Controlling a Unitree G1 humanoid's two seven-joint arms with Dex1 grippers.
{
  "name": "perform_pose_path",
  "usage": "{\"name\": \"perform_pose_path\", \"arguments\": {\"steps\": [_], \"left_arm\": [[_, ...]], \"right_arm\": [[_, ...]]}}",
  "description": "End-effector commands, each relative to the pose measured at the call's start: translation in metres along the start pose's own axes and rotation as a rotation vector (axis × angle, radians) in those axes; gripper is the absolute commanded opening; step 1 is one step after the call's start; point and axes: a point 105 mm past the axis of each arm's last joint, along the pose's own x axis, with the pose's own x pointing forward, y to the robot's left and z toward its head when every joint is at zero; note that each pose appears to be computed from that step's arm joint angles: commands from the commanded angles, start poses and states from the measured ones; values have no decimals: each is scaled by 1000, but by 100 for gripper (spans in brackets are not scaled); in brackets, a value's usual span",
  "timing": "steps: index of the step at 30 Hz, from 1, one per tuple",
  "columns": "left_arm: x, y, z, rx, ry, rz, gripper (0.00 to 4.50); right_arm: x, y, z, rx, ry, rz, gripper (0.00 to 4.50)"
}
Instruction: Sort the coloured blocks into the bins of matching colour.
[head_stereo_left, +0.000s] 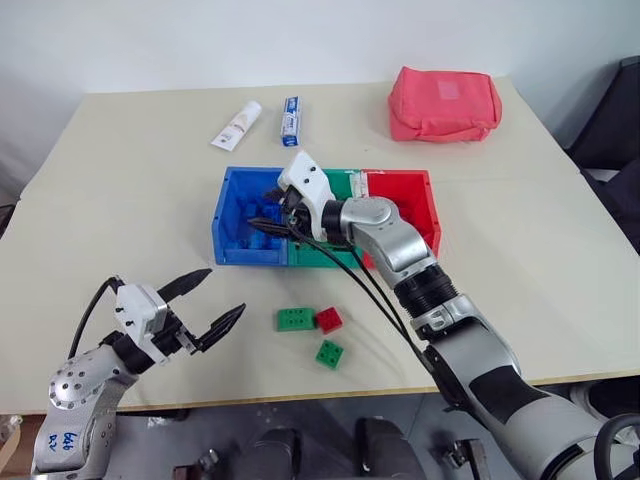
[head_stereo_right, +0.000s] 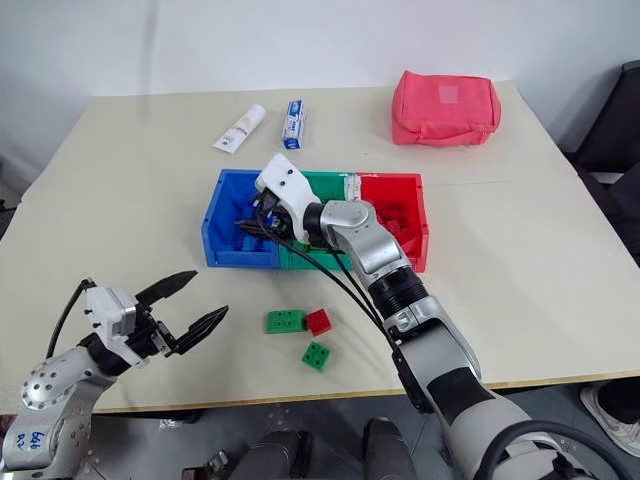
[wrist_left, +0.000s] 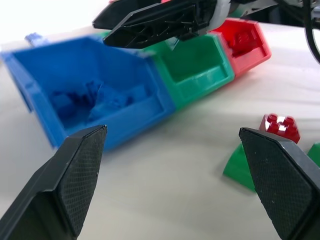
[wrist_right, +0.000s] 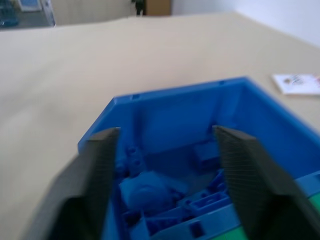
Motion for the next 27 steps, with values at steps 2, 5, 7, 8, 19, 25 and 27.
{"name": "perform_pose_path", "arguments": {"steps": [2, 5, 7, 8, 19, 25, 27], "left_arm": [[-1, 2, 3, 17, 6, -31, 450], [3, 0, 2, 26, 17, -77, 450], [8, -4, 1, 33, 23, -125, 450], [10, -6, 1, 39, 28, -156, 450], [39, -44, -3, 104, 89, -569, 450], [42, -37, -3, 130, 110, -642, 450], [41, -32, -5, 135, 119, -643, 450]], "right_arm": [[-24, 0, 23, -65, -95, 33, 445], [-48, 2, 22, -87, -108, 68, 445], [-69, 9, 20, -100, -115, 119, 445], [-80, 11, 17, -100, -111, 133, 445], [-210, 26, -45, -80, 111, 29, 445], [-265, 58, -66, -47, 162, 19, 445], [-274, 62, -69, -39, 181, 0, 445]]}}
